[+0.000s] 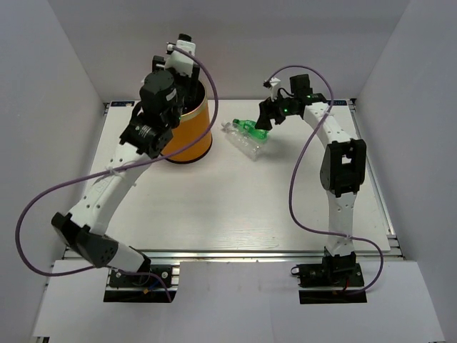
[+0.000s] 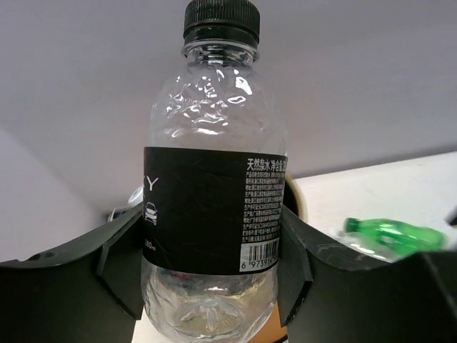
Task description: Put the plastic bottles in the bin
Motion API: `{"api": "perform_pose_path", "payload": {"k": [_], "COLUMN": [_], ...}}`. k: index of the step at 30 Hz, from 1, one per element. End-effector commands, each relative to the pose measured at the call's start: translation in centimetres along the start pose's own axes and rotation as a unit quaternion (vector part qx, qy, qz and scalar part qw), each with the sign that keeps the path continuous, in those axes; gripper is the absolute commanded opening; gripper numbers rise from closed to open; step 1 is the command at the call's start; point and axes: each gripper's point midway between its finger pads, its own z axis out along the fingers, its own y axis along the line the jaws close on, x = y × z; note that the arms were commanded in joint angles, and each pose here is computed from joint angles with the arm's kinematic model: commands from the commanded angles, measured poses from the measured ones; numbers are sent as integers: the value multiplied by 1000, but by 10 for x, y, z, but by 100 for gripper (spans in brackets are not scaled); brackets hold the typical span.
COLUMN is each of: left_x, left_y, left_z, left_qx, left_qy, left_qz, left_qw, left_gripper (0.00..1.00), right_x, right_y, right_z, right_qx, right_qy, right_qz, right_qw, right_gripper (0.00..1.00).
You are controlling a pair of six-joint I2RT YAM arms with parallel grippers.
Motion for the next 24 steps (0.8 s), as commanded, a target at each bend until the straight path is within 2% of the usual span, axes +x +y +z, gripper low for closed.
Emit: {"api": "perform_pose_path", "payload": {"k": [1, 3, 4, 6, 8, 9, 12, 13, 15, 16, 17, 21, 24], "left_x": [64, 76, 102, 116, 126, 134, 149, 156, 159, 148, 143, 85, 63], "left_y": [25, 27, 28, 31, 36, 39, 43, 41, 41, 43, 42, 34, -8], "left_z": [31, 45, 60, 69, 76, 82, 85, 86, 86, 82, 81, 69, 50], "left_qx": [-85, -85, -95, -99, -107, -109, -105, -104, -93, -90, -82, -40, 98], "left_qy": [99, 125, 156, 174, 182, 189, 219, 228, 233, 222, 217, 160, 136], "left_qz": [-8, -13, -18, -18, -20, -19, -21, -21, -24, -30, -33, -50, -72], "left_qw": [991, 988, 983, 980, 977, 976, 970, 968, 968, 971, 972, 985, 983], "left_gripper": [20, 20, 21, 23, 38, 47, 65, 79, 87, 95, 98, 100, 100], "right_x": [0, 1, 3, 5, 9, 11, 23, 27, 36, 41, 47, 62, 75], "right_y": [20, 25, 30, 33, 41, 39, 39, 37, 36, 32, 31, 34, 31], "right_z": [12, 17, 19, 22, 27, 29, 36, 37, 44, 45, 49, 63, 76], "right_qx": [-13, -11, -15, -11, -14, -2, 5, 12, 18, 29, 32, 39, 55], "right_qy": [14, 22, 28, 36, 47, 55, 76, 82, 98, 106, 113, 138, 154], "right_qz": [-1, -1, 3, -1, -3, -5, -5, -2, -4, -5, -5, -16, -23], "right_qw": [1000, 1000, 999, 999, 999, 998, 997, 997, 995, 994, 993, 990, 986], "right_gripper": [85, 85, 85, 85, 90, 90, 90, 90, 90, 90, 90, 90, 90]}}
